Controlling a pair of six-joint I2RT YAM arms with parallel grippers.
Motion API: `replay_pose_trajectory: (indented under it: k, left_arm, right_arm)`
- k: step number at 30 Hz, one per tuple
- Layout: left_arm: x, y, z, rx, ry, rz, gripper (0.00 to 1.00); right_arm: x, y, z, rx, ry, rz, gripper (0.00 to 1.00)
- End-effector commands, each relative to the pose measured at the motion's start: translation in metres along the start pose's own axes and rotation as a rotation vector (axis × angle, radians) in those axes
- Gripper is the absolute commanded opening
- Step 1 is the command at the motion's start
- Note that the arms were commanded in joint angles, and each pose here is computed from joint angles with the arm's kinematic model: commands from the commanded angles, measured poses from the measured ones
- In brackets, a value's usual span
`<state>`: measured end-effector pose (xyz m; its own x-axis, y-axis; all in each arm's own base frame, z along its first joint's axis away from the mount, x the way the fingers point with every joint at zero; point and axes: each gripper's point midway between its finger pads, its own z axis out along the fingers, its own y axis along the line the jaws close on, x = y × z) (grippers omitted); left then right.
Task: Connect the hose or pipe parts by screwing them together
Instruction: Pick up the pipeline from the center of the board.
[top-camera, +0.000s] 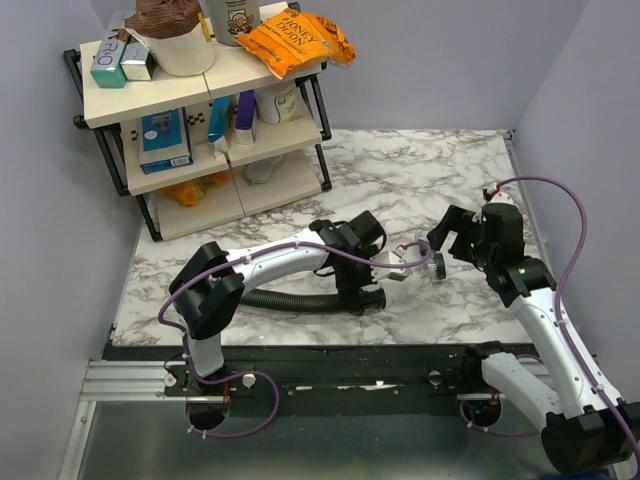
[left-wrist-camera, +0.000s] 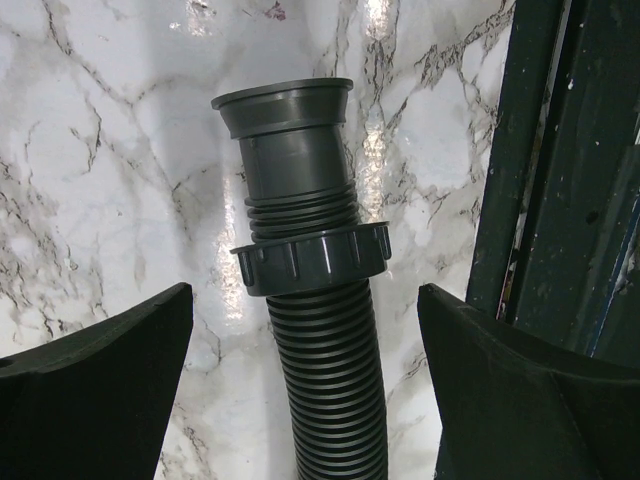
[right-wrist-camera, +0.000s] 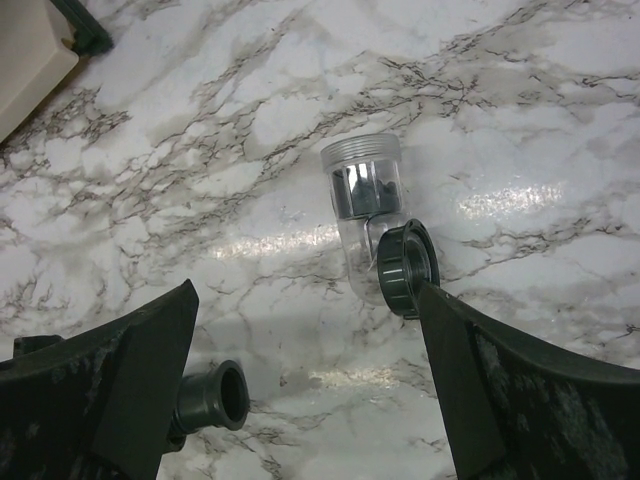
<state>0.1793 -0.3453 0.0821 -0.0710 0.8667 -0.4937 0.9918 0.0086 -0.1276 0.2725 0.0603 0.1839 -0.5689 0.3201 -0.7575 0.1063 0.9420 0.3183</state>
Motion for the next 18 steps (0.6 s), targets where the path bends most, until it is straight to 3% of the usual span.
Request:
replay_pose_trajectory:
  k: [1, 18]
  left_arm:
    - [0.001, -0.008, 0.004, 0.041, -0.004, 0.011, 0.99]
    - [0.003, -0.018, 0.026, 0.086, 0.082, -0.078, 0.99]
  right_arm:
    - [-0.004, 0.006, 0.000, -0.039, -0.027, 0.001, 1.00]
    - [0.001, 0.002, -0.003, -0.045, -0.055, -0.011, 1.00]
